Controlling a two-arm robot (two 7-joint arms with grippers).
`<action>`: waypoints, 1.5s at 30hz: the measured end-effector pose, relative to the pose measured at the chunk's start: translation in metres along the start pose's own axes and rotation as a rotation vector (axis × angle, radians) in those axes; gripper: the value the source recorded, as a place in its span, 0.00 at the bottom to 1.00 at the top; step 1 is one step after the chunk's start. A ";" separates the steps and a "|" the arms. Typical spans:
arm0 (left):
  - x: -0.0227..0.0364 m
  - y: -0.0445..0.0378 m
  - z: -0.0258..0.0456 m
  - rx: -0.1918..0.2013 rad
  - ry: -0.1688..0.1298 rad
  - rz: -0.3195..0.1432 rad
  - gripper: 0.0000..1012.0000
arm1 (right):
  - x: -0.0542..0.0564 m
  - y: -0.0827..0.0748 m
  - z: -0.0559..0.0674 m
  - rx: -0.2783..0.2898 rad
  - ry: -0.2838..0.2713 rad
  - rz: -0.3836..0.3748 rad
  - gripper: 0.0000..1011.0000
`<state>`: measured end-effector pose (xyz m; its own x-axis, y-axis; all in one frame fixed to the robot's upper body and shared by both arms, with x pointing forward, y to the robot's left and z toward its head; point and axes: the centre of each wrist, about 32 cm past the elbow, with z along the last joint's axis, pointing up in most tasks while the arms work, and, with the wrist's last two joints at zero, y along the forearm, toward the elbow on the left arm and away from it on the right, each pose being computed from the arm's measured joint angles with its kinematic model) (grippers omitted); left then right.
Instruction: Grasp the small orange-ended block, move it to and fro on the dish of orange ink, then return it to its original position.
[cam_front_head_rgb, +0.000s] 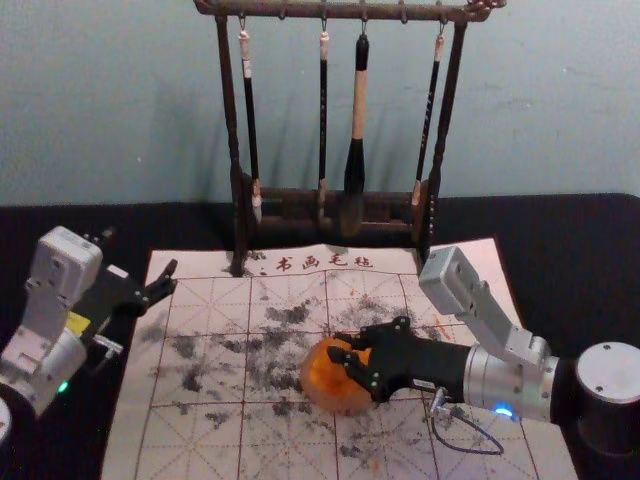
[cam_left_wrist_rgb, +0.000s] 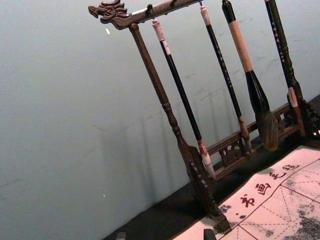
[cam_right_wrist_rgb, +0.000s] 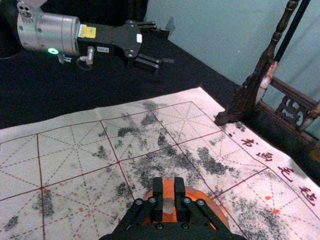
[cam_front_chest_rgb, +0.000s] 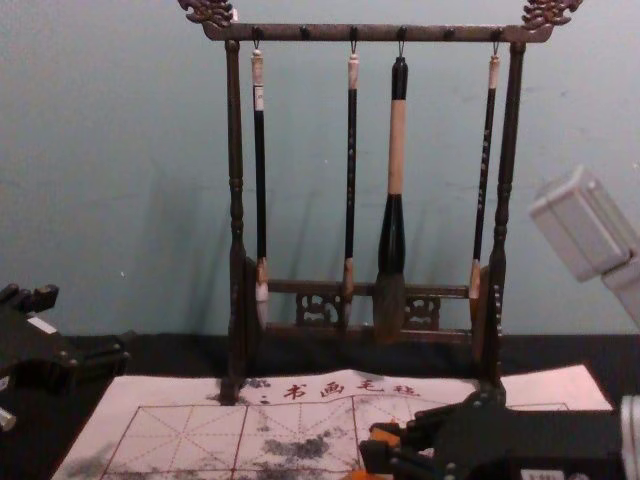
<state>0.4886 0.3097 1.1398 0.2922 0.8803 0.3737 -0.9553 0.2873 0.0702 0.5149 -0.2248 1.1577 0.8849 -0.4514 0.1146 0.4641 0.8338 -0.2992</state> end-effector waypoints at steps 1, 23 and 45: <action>0.0000 0.0000 0.0000 0.000 0.000 0.000 0.99 | 0.000 0.001 0.000 -0.001 -0.001 -0.001 0.08; 0.0000 0.0000 0.0000 0.000 0.000 0.000 0.99 | 0.012 -0.002 0.003 -0.030 -0.008 -0.057 0.08; 0.0000 0.0000 0.0000 0.000 0.000 0.000 0.99 | -0.001 -0.015 0.003 -0.010 0.017 -0.029 0.08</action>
<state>0.4886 0.3097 1.1398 0.2923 0.8803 0.3737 -0.9553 0.2873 0.0703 0.5067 -0.2361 1.1650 0.8701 -0.4809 0.1075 0.4892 0.8168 -0.3057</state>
